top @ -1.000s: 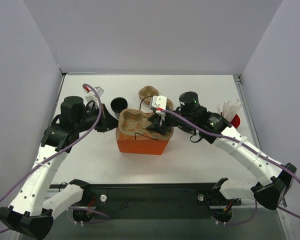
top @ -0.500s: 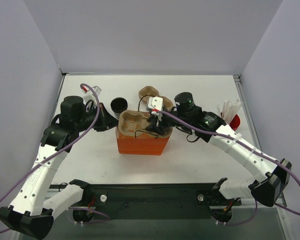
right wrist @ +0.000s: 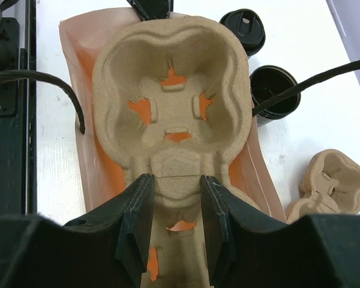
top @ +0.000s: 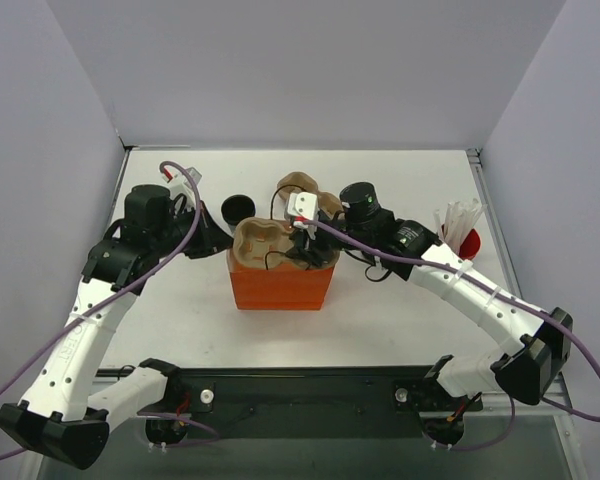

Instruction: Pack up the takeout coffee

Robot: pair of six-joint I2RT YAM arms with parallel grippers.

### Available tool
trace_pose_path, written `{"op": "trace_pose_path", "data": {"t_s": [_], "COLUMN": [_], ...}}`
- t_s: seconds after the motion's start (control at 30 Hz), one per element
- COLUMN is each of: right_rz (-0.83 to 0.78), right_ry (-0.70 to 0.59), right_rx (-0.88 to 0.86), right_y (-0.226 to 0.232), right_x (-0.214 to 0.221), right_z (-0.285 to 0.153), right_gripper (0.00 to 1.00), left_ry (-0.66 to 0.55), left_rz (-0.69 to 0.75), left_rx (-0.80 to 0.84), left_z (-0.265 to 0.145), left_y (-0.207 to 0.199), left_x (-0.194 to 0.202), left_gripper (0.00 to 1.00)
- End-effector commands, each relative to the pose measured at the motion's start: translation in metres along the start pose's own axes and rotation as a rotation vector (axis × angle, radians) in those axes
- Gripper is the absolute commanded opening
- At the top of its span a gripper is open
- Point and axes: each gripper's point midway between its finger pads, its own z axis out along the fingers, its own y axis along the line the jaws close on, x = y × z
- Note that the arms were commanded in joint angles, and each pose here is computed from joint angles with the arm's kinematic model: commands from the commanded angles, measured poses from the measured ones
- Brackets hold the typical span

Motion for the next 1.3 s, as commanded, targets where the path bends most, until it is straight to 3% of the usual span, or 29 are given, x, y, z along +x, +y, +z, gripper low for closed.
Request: {"op": "trace_pose_path", "data": {"t_s": [0.0,0.1,0.23,0.33,1.07,1.27], "right_rz": [-0.016,-0.007,0.000,0.005,0.073,0.124], "right_ry": [0.038,0.046,0.054,0.055,0.046,-0.009], "right_rx": [-0.014,-0.019,-0.019,-0.018,-0.013,0.023], "right_y": [-0.002,-0.002,0.000,0.001,-0.011,-0.018], "right_x": [0.009,0.012,0.016,0.017,0.027,-0.009], "right_z": [0.008,0.011,0.011,0.010,0.046,0.029], "right_gripper": [0.20,0.20,0.20,0.20,0.20,0.29], "left_ry": [-0.095,-0.099,-0.137,-0.174,-0.165,-0.165], "left_rz": [0.039,0.042,0.061,0.083,0.133,0.159], "left_rx": [0.041,0.015,-0.041,-0.054,-0.142,-0.148], "left_z": [-0.015,-0.017,-0.024,-0.030,-0.037,-0.036], "left_y": [-0.022,-0.020,-0.014,-0.015,0.003,0.006], "left_x": [-0.031,-0.035,-0.044,-0.053,-0.045,-0.046], "left_gripper": [0.00,0.04,0.24,0.32,0.36,0.43]}}
